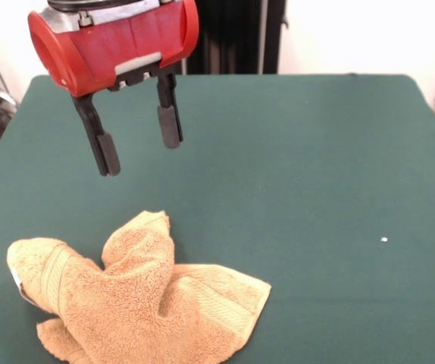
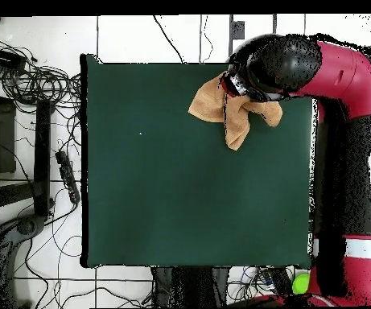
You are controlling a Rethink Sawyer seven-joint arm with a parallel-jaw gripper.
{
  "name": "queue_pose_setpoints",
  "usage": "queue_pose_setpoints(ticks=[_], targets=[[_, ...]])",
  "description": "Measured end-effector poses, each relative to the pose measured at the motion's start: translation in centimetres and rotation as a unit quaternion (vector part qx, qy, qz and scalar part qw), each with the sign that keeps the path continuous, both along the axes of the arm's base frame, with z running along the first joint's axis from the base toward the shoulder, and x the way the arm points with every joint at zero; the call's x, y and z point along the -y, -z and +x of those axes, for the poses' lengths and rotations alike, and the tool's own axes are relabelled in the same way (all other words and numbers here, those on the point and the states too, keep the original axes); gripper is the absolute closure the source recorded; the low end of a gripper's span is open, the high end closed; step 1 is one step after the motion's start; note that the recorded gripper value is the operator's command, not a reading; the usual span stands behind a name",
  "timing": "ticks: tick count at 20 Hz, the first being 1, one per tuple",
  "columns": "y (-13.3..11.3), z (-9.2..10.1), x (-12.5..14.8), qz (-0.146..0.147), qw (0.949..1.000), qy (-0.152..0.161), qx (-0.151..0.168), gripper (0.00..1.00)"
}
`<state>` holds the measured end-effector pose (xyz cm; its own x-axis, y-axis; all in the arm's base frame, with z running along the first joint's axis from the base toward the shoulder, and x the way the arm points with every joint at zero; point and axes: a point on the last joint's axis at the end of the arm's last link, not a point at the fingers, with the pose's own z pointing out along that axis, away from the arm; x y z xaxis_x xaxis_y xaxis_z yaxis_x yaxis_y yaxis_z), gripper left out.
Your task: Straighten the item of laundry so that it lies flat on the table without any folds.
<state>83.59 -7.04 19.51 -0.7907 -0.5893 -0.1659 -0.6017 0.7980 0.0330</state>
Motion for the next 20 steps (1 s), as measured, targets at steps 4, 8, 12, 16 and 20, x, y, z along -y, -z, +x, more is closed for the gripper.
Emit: queue_pose_setpoints(ticks=[4, 8, 12, 16, 20], targets=[[1.2, 0.0, -0.2, 0.002, 1.0000, 0.001, 0.009, 0.00], [2.1, -0.1, -0.5, 0.004, 0.9999, 0.000, 0.012, 0.00], [3.2, -0.4, -0.9, 0.008, 0.9998, -0.001, 0.015, 0.00], [4.6, -0.6, -1.1, 0.013, 0.9998, 0.000, 0.012, 0.00], [5.7, -1.1, -1.4, 0.017, 0.9998, -0.001, 0.006, 0.00]])
